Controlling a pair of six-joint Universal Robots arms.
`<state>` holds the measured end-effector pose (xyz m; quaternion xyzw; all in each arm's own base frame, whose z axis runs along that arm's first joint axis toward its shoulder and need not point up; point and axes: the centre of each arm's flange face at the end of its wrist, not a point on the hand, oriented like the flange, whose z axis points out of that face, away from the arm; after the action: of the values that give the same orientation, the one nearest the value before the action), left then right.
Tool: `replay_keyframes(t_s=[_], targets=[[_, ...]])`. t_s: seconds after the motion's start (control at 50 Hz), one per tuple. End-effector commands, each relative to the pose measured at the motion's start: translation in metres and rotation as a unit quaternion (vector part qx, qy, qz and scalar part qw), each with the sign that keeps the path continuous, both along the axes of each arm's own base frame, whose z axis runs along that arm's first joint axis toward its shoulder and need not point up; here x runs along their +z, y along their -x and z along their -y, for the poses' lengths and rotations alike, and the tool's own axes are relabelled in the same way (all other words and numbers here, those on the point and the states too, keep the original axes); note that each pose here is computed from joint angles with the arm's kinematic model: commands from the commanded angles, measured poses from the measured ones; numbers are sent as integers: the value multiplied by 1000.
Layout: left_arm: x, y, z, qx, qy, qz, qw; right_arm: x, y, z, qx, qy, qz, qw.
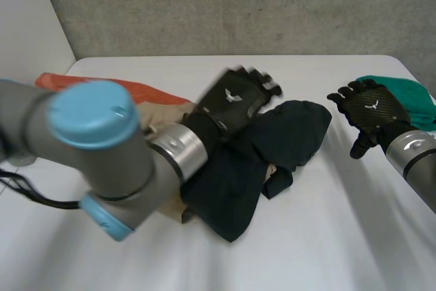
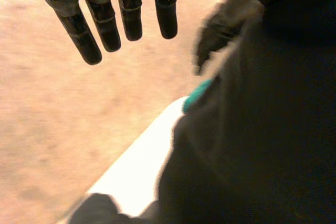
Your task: Fold the laundry.
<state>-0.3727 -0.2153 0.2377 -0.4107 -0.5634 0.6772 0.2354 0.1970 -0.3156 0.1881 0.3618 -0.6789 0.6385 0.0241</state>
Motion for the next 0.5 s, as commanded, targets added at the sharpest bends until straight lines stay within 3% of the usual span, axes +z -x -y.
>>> replay_keyframes(t_s=[0.02, 0.16, 0.28, 0.42, 0.5], targets=[[44, -46, 2, 94, 28, -29, 995, 8, -8, -17, 15, -32, 0, 999], [19, -81, 6, 174, -14, 7, 985, 28, -49, -48, 82, -31, 26, 996], [1, -95, -5, 188, -41, 30, 981, 43, -78, -58, 126, -5, 36, 991], [-8, -113, -11, 204, -55, 40, 977, 19, -117, -67, 168, -38, 18, 985], [-13, -115, -13, 205, -60, 44, 976, 19, -121, -62, 152, -43, 11, 987]])
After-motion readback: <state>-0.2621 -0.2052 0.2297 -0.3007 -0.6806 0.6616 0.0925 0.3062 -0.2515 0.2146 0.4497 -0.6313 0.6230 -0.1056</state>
